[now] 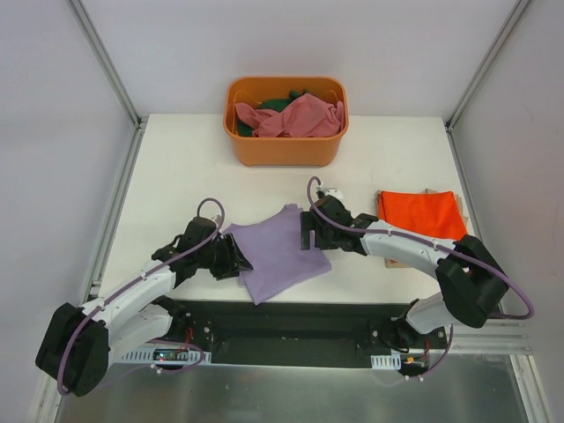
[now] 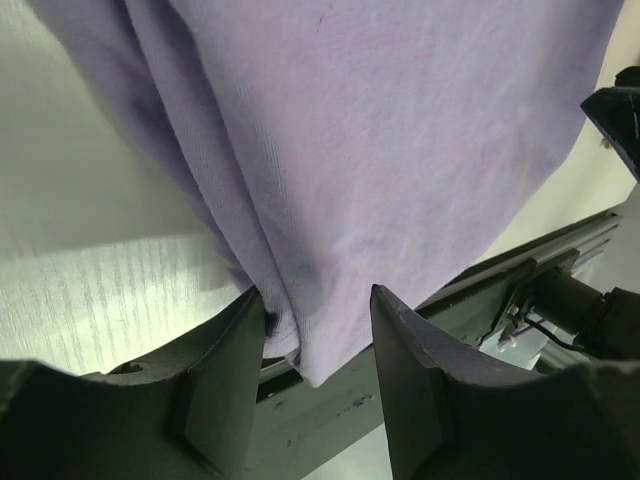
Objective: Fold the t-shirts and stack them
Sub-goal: Smooth out wrinkles on the folded tshirt
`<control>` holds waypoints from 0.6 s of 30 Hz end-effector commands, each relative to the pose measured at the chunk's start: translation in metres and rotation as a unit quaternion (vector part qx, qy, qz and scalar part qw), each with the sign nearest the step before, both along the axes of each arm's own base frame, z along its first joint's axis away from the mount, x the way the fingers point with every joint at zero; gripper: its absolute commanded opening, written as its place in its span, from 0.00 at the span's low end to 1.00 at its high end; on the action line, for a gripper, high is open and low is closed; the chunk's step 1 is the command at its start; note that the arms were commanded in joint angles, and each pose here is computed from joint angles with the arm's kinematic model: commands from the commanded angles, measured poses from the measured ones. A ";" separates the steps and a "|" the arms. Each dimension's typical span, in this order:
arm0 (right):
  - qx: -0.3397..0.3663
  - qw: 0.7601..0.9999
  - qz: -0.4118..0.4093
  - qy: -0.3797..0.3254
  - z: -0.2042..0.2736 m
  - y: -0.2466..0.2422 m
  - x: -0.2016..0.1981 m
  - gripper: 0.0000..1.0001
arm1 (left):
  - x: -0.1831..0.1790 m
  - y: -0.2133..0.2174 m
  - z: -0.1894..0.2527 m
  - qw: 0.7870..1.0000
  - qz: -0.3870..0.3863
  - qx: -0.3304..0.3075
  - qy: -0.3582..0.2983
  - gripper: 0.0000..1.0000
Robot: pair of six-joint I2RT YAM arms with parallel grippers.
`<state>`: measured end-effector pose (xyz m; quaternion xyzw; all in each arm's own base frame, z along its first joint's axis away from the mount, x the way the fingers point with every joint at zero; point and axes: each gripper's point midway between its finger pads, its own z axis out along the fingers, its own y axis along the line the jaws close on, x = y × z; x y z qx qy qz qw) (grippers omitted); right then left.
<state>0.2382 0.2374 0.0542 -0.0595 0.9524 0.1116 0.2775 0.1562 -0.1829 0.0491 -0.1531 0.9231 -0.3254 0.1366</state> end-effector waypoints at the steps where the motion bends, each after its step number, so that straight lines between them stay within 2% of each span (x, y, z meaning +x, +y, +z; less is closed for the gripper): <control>1: 0.007 1.000 -0.004 0.002 0.004 -0.004 -0.004 0.96 | -0.019 -0.001 0.000 0.999 -0.016 -0.006 0.032 0.45; 7: 0.006 1.000 -0.005 -0.001 0.006 -0.006 -0.005 0.96 | -0.033 0.009 -0.016 0.997 -0.026 0.027 0.071 0.46; 11: 0.006 1.000 -0.005 0.002 0.005 -0.007 -0.007 0.97 | -0.034 0.002 -0.010 0.996 -0.036 0.020 0.073 0.35; 16: 0.002 1.000 -0.004 -0.002 0.006 -0.009 -0.007 0.97 | -0.036 -0.006 0.003 0.997 -0.048 -0.001 0.054 0.31; 18: 0.002 1.000 -0.005 -0.001 0.006 -0.009 -0.007 0.97 | -0.034 -0.006 0.004 0.998 -0.048 0.000 0.051 0.26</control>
